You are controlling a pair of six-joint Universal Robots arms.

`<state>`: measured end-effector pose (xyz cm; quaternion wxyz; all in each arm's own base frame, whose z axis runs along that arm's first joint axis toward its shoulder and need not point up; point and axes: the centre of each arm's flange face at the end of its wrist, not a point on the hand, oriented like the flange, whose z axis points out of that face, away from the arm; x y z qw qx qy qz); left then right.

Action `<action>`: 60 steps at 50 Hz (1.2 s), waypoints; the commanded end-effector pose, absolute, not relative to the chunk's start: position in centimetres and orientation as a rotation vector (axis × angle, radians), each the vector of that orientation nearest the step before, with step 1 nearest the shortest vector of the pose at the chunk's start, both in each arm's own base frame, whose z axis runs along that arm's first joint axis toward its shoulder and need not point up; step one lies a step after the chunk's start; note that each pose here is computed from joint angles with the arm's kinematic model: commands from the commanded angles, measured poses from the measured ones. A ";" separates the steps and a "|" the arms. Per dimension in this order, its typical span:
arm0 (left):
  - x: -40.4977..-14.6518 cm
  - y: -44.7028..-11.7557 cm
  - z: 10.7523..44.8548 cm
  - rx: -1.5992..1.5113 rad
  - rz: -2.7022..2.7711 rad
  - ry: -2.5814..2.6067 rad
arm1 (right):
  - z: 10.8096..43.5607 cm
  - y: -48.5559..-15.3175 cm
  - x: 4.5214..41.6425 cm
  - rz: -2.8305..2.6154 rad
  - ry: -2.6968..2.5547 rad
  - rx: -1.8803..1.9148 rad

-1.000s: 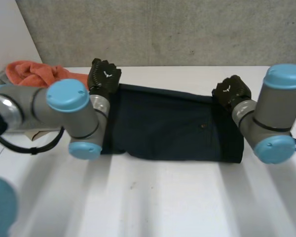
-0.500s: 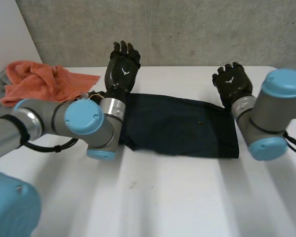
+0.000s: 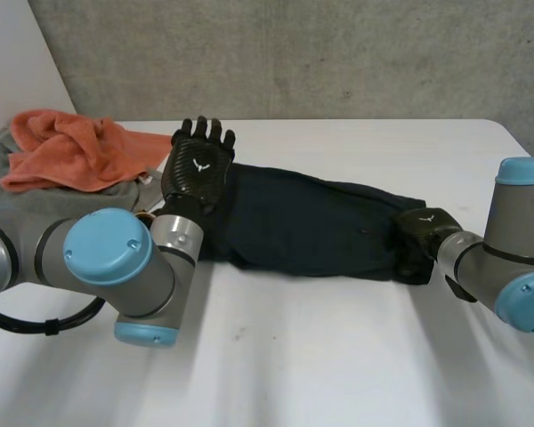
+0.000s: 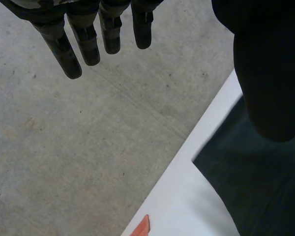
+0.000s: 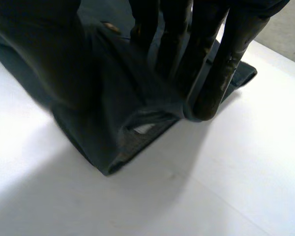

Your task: Fold the laundry.

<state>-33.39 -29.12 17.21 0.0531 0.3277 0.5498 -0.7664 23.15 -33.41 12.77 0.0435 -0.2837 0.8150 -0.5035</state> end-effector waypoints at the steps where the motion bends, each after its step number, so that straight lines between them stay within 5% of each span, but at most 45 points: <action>1: -33.1 -28.8 17.6 0.996 -2.326 1.665 | 15.5 -34.9 20.3 -1.760 2.558 -0.786; 14: -31.7 -28.2 19.8 0.953 -2.348 1.639 | 19.5 -36.2 16.3 -2.032 2.577 -1.499; 22: -31.7 -27.9 19.5 0.960 -2.341 1.649 | 21.8 -33.9 26.1 -2.267 1.962 -1.771; 32: -31.9 -27.9 20.8 0.893 -2.402 1.666 | 17.1 -25.5 35.3 -1.989 1.366 -1.977; 38: -33.0 -27.6 22.2 0.887 -2.456 1.690 | 18.4 -25.4 34.8 -1.921 1.508 -1.778; 47: -36.0 -28.1 24.0 0.856 -2.583 1.823 | 28.0 -31.7 26.3 -1.844 1.793 -0.633; 60: -42.2 -27.0 19.0 1.192 -2.476 2.044 | 22.7 -35.0 24.1 -1.649 2.140 -0.606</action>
